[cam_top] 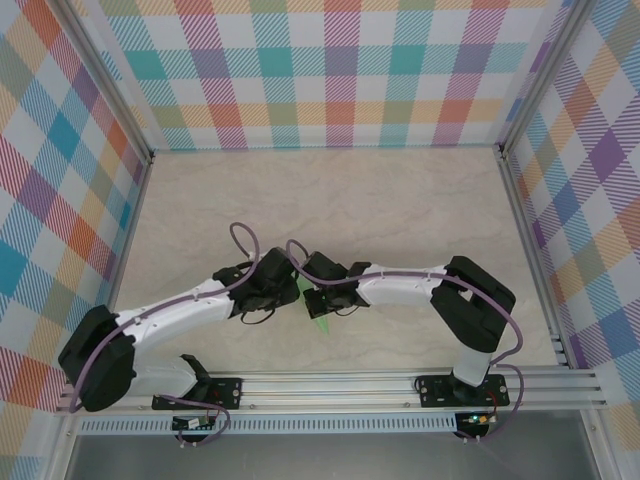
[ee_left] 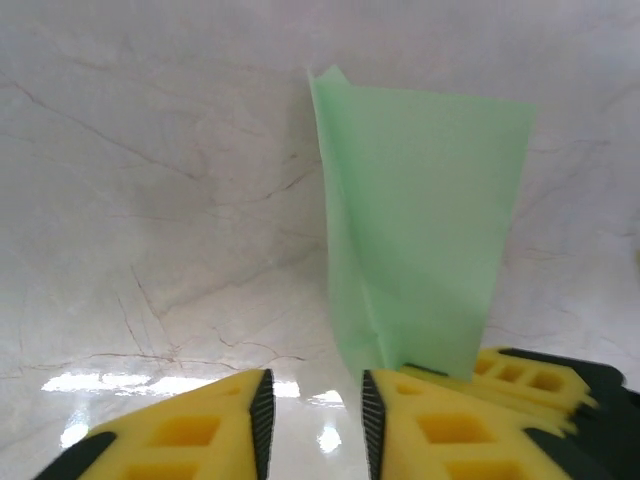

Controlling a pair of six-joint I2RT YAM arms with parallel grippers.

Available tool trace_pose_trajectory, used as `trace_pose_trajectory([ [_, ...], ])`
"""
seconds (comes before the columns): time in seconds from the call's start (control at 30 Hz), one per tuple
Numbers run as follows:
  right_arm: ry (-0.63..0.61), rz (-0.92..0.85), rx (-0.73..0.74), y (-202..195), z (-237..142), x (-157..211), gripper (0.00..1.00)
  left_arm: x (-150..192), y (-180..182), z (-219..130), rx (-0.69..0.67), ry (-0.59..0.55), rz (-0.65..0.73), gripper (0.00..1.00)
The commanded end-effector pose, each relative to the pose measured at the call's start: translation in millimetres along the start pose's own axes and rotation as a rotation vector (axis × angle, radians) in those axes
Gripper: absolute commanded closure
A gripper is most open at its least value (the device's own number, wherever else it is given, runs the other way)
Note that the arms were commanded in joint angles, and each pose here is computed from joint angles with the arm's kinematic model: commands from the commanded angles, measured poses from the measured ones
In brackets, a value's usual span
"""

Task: Fold a paper plane with a square sheet of paper (pick it up from the middle)
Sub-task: Move the paper plane to the center of the table.

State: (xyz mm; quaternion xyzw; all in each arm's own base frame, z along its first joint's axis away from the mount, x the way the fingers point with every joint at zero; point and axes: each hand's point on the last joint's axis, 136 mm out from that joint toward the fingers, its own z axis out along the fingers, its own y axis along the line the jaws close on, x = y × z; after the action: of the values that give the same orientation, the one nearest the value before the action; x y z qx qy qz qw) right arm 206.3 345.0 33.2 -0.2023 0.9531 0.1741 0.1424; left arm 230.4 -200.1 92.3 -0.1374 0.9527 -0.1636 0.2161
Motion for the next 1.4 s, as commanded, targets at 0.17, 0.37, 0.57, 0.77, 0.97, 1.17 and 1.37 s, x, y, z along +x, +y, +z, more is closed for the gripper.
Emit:
trace_pose_trajectory([
  [0.17, -0.078, 0.215, 0.269, -69, -34, -30, 0.93, -23, 40, -36, -0.074, -0.164, -0.077, 0.51],
  [0.37, -0.027, 0.274, 0.273, -85, -16, -50, 0.91, -21, 56, -43, -0.064, -0.199, -0.118, 0.5],
  [0.57, 0.03, 0.287, 0.306, -93, 5, -50, 0.89, -20, 63, -44, -0.063, -0.209, -0.131, 0.5],
  [0.77, 0.076, 0.282, 0.307, -96, 19, -39, 0.81, -20, 65, -43, -0.067, -0.206, -0.128, 0.5],
  [0.97, 0.144, 0.283, 0.358, -103, 29, -27, 0.79, -20, 65, -41, -0.064, -0.206, -0.129, 0.5],
  [1.17, 0.191, 0.282, 0.412, -107, 30, -23, 0.79, -22, 65, -41, -0.073, -0.209, -0.117, 0.49],
  [1.37, 0.107, 0.212, 0.393, -94, -15, -60, 0.7, -33, 74, -54, -0.136, -0.26, -0.055, 0.49],
])
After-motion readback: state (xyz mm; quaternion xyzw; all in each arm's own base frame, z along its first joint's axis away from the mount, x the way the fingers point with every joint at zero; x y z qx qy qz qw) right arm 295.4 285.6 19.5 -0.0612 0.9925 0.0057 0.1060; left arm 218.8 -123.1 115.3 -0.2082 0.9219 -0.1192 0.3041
